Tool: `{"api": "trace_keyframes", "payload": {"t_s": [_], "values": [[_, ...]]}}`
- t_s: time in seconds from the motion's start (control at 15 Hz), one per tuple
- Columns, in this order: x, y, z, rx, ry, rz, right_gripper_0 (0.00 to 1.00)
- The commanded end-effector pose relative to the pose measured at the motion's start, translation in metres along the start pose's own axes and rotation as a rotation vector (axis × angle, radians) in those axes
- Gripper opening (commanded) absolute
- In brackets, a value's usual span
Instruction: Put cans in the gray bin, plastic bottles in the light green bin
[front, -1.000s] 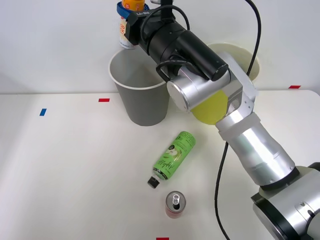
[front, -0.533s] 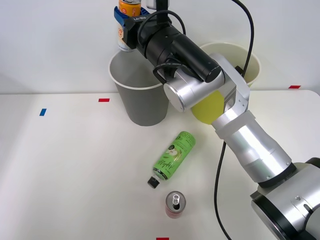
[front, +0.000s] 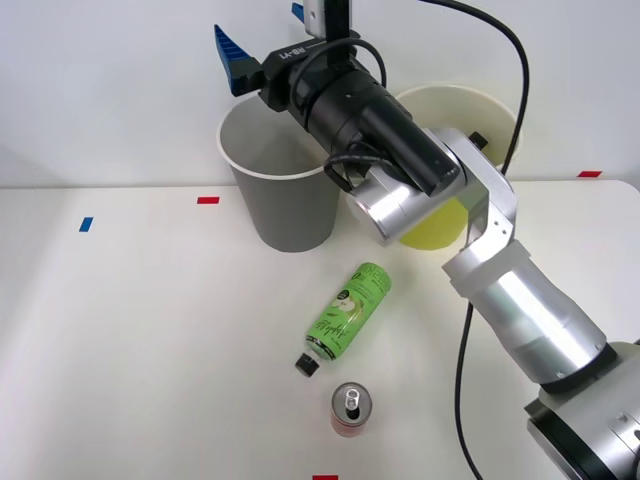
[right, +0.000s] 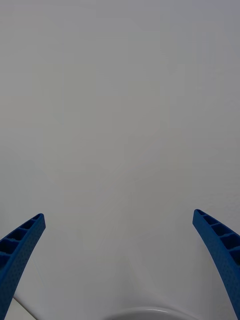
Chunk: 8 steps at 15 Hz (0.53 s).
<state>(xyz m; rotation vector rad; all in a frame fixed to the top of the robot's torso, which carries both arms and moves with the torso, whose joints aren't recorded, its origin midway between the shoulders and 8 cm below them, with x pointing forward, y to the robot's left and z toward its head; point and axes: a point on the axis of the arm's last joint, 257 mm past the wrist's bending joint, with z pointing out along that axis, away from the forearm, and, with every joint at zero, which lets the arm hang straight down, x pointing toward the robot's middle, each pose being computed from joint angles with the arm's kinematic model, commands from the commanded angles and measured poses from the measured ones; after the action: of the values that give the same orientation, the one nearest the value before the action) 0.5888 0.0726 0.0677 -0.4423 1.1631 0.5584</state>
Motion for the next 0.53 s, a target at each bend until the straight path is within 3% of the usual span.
{"api": "trace_keyframes", "payload": {"t_s": [0.07, 0.2, 0.53], "values": [[0.012, -0.015, -0.043, 0.017, 0.010, -0.135, 1.00], [0.021, -0.020, -0.074, 0.024, 0.022, -0.178, 1.00], [0.025, -0.026, -0.175, 0.030, 0.065, -0.149, 1.00]]}}
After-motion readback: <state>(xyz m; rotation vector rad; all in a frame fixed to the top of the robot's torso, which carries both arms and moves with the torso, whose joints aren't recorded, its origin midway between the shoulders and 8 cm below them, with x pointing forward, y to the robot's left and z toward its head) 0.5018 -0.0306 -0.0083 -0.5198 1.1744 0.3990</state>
